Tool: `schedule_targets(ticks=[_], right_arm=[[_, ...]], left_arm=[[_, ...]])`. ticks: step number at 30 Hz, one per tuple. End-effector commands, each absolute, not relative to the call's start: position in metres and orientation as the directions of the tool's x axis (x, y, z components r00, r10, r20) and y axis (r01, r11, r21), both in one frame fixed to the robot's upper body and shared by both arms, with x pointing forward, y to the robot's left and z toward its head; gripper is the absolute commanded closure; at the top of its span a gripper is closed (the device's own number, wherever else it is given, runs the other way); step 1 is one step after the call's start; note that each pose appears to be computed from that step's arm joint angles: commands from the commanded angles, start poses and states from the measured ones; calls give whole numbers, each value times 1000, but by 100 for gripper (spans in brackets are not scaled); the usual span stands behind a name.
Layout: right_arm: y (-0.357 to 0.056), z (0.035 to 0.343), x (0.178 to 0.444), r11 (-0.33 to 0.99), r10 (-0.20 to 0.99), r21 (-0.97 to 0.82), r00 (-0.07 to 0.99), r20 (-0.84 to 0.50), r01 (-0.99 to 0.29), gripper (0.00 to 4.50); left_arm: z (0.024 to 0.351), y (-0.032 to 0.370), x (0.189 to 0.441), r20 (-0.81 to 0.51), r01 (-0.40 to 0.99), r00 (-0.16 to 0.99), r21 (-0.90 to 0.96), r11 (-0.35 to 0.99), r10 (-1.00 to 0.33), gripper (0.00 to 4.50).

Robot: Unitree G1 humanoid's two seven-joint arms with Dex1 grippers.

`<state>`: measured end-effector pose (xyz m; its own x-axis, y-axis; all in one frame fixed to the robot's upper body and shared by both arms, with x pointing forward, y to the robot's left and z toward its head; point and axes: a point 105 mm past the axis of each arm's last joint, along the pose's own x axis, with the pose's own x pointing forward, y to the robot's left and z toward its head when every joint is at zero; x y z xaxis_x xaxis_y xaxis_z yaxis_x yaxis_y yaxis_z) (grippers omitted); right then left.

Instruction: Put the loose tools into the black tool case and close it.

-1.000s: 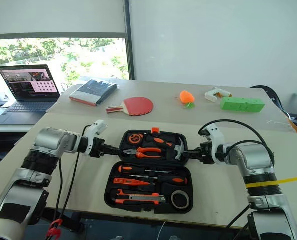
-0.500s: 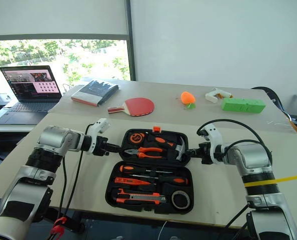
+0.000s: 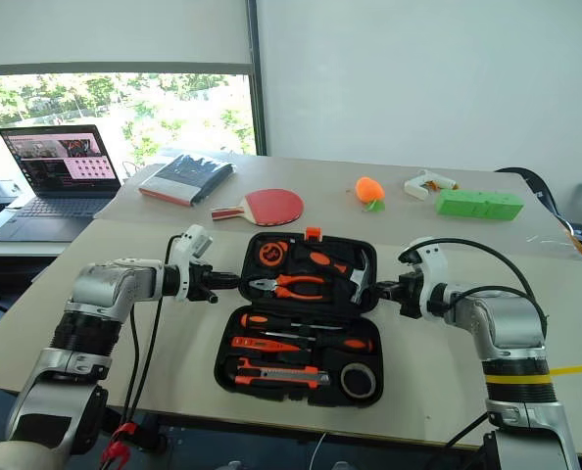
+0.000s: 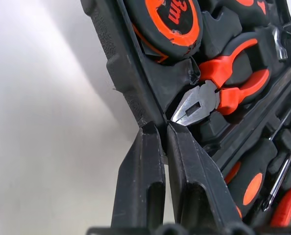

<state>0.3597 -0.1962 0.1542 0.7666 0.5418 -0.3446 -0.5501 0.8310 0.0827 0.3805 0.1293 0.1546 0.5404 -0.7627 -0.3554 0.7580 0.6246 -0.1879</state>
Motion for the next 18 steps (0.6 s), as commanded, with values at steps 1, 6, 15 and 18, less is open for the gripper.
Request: schedule_targets(ticks=[1,6,15,18], right_arm=[[-159,196,350,740,641,-152,755,-134,-655,449],[-165,186,341,759,588,-295,805,-74,-581,449],[-170,159,306,626,583,-645,813,13,-439,449],[-172,157,300,606,578,-691,815,42,-394,449]], left_arm=[[189,83,366,-161,891,450,8,455,-878,450],[176,88,369,-114,840,534,179,511,-838,450],[166,121,376,45,582,739,459,671,-672,450],[164,131,377,67,546,772,439,714,-632,450]])
